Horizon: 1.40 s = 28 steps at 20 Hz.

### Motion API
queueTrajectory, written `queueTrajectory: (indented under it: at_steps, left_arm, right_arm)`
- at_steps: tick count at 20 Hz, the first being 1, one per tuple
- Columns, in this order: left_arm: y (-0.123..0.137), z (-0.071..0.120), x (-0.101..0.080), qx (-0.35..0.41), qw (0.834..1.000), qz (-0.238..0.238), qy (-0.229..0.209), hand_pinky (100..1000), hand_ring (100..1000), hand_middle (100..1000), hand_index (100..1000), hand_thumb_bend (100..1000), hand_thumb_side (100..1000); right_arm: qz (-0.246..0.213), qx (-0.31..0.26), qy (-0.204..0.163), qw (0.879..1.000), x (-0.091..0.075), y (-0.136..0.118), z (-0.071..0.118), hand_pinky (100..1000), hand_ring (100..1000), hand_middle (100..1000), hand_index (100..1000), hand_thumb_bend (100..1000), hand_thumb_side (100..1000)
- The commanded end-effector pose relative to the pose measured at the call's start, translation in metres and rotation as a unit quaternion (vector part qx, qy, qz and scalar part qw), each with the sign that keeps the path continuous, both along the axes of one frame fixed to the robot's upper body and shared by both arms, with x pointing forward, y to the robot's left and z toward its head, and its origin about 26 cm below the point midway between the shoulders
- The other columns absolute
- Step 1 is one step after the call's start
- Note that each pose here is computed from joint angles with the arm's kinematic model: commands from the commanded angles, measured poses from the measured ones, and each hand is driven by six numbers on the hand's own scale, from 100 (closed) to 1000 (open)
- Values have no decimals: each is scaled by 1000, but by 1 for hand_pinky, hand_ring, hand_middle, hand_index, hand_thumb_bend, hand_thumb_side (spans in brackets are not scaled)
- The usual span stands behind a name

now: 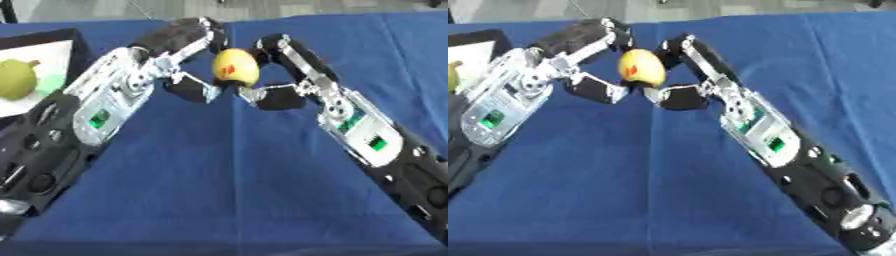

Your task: Pick up the objects with one hand, pass them to the other hand, and then place them into the box on the other side of the table.

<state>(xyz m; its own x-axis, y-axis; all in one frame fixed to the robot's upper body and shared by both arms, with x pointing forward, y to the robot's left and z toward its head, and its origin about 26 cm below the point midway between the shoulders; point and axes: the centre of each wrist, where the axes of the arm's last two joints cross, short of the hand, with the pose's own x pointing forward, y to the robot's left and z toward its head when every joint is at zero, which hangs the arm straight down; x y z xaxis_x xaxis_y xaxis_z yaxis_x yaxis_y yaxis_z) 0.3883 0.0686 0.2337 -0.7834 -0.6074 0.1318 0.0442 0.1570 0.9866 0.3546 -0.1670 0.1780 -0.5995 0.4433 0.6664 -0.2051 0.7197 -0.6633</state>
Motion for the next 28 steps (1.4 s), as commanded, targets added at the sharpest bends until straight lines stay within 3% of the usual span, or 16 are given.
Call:
queueTrajectory:
  at_steps: [1, 8, 15, 25, 28]
  left_arm:
    - [-5, 20, -9, -8, 999, -24, -21, 758, 757, 739, 738, 428, 203]
    - [-1, 27, -14, 30, 999, -27, -28, 773, 780, 763, 770, 574, 282]
    - [2, 29, -16, 40, 998, -30, -23, 776, 782, 764, 772, 612, 310]
    - [6, 30, -17, 42, 998, -31, -19, 771, 777, 755, 760, 565, 291]
    - [6, 29, -16, 41, 999, -26, -21, 768, 773, 751, 754, 501, 264]
  right_arm:
    - [-6, -10, -10, 1000, 0, -2, 5, 685, 646, 463, 514, 388, 100]
    - [-12, -12, -11, 1000, 0, -4, 5, 685, 646, 462, 514, 386, 100]
    - [-17, -13, -10, 1000, 0, -5, 5, 681, 645, 462, 513, 384, 100]
    - [-20, -17, -9, 1000, 0, -6, 4, 683, 644, 462, 514, 384, 100]
    - [-19, -17, -8, 1000, 0, -6, 3, 682, 644, 462, 513, 384, 100]
